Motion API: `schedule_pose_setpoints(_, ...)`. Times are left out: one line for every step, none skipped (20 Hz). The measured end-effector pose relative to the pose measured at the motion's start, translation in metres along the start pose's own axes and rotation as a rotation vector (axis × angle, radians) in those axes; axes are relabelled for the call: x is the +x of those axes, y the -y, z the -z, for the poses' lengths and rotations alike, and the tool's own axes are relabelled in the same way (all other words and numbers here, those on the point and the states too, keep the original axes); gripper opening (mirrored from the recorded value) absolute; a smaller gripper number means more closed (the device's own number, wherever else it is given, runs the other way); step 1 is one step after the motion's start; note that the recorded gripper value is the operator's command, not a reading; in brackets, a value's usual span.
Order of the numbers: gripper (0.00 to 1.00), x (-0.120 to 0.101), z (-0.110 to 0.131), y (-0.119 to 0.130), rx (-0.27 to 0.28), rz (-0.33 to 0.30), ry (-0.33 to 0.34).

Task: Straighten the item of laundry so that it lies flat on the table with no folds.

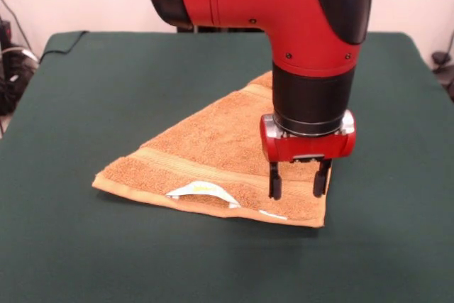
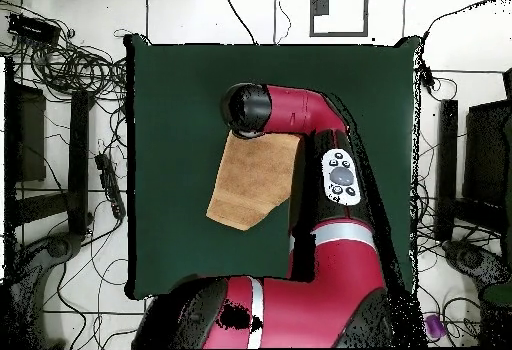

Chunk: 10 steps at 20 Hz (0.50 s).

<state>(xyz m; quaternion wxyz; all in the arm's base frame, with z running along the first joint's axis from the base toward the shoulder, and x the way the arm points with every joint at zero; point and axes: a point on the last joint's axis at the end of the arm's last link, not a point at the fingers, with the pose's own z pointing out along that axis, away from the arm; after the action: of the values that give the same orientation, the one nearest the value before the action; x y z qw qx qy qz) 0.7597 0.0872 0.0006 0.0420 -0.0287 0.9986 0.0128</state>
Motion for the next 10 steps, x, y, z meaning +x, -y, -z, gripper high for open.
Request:
schedule_pose_setpoints(1.00, 0.001, -0.002, -0.002, -0.001, 0.002, -0.002)
schedule_pose_setpoints(1.00, 0.002, -0.003, -0.003, -0.002, 0.003, -0.005)
schedule_pose_setpoints(1.00, 0.005, -0.008, -0.009, -0.004, 0.010, -0.013)
schedule_pose_setpoints(1.00, 0.006, -0.010, -0.010, -0.005, 0.012, -0.015)
schedule_pose_setpoints(1.00, 0.008, -0.012, -0.013, -0.006, 0.015, -0.019)
schedule_pose_setpoints(1.00, 0.010, -0.016, -0.016, -0.007, 0.018, -0.024)
schedule_pose_setpoints(1.00, 0.011, -0.018, -0.018, -0.008, 0.021, -0.028)
schedule_pose_setpoints(1.00, 0.012, -0.019, -0.020, -0.008, 0.023, -0.030)
schedule_pose_setpoints(1.00, 0.015, -0.023, -0.025, -0.010, 0.028, -0.036)
schedule_pose_setpoints(1.00, 0.016, -0.024, -0.027, -0.011, 0.031, -0.039)
